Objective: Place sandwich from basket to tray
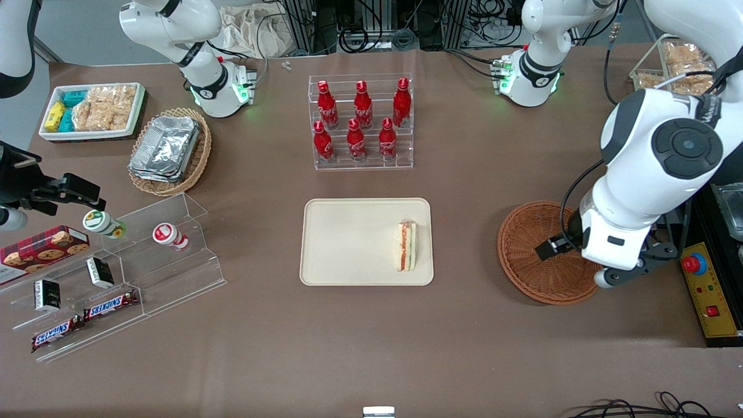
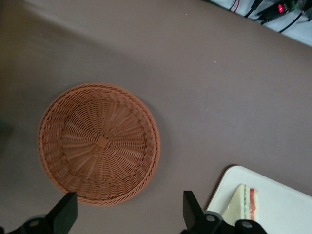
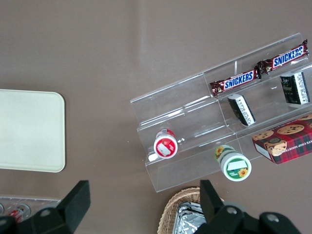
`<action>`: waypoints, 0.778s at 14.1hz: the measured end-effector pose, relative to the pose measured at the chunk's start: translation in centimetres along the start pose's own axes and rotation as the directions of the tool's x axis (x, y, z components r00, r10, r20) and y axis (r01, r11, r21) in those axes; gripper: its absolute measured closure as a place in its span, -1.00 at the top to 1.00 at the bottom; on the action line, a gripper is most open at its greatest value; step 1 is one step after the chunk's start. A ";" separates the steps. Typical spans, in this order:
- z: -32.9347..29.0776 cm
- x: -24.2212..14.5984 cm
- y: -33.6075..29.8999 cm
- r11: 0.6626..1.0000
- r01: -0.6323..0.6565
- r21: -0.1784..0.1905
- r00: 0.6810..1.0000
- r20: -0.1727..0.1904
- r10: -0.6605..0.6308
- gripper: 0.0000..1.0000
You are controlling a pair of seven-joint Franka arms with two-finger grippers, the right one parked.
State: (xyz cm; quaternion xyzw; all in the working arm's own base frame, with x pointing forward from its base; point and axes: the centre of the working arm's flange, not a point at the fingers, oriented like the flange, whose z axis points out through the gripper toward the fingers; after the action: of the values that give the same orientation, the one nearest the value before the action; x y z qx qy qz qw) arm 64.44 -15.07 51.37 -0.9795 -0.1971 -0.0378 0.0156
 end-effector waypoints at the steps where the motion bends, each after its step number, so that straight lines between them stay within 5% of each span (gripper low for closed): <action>1: 0.1 0.2 -0.8 1.000 -0.010 0.002 1.000 0.012 0.010 0.89; 4: -0.7 0.7 -5.4 0.997 -0.075 -0.018 0.996 0.045 0.076 0.89; 11: -3.4 -1.5 -17.5 0.965 -0.252 -0.078 0.967 0.013 0.254 1.00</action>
State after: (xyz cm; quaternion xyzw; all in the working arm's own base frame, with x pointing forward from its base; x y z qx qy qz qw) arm 56.02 0.29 54.90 -0.9969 -0.0692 -0.0315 -0.0190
